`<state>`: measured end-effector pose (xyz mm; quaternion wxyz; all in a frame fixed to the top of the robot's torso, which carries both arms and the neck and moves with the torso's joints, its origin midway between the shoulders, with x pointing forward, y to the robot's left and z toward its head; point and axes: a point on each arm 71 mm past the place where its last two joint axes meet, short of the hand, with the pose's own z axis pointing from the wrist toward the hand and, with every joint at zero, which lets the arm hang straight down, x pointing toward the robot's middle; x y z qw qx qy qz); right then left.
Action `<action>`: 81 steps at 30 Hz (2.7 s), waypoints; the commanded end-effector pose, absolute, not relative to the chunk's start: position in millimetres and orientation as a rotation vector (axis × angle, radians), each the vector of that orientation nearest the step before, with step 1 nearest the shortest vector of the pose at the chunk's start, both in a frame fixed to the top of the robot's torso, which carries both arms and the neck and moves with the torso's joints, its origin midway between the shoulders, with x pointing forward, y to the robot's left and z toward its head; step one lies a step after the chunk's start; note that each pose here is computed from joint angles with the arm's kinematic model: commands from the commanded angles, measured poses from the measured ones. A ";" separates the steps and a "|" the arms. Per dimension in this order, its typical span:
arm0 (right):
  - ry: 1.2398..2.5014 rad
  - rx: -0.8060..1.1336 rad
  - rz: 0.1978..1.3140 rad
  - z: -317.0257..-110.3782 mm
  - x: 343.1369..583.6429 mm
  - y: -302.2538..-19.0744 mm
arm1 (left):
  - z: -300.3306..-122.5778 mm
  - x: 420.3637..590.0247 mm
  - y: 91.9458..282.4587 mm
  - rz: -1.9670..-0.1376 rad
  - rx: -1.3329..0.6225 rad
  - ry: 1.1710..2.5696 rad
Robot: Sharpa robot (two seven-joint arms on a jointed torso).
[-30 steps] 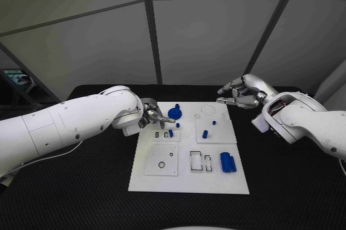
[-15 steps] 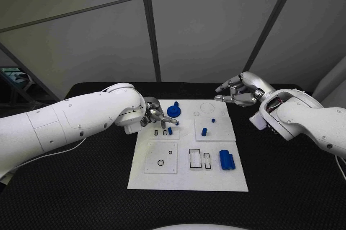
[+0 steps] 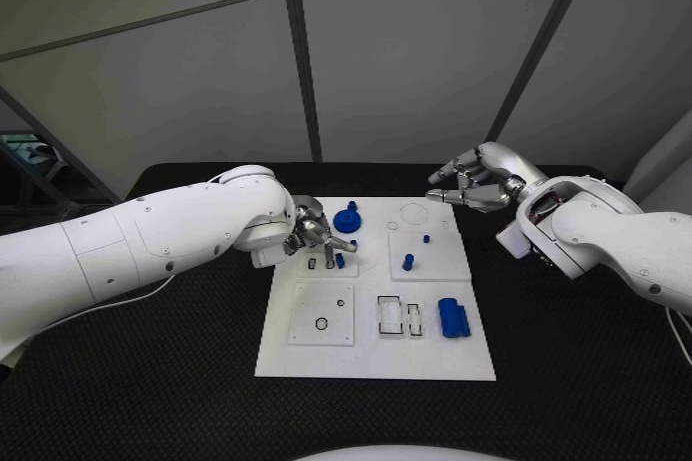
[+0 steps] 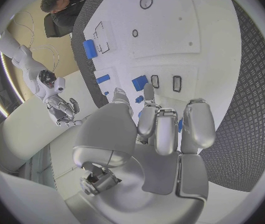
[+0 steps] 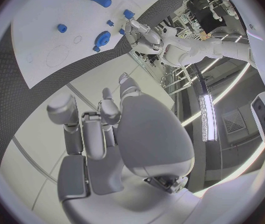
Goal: Assemble the parts on the task board
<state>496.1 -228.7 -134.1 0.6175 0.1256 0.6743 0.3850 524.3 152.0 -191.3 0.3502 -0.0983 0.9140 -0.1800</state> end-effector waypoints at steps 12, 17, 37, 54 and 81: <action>1.561 0.283 0.897 -133.8 496.7 -225.3 | -195.4 523.5 148.7 -0.442 -0.207 2.410; 1.563 0.282 0.898 -133.9 496.9 -224.6 | -195.5 523.6 147.6 -0.444 -0.206 2.408; 1.571 0.280 0.901 -134.8 497.4 -222.4 | -194.7 524.4 143.7 -0.466 -0.216 2.395; 1.590 0.268 0.907 -135.5 495.8 -217.4 | -193.9 522.9 142.0 -0.488 -0.231 2.387; 1.618 0.237 0.874 -137.5 496.1 -220.4 | -189.5 514.6 158.6 -0.558 -0.372 2.338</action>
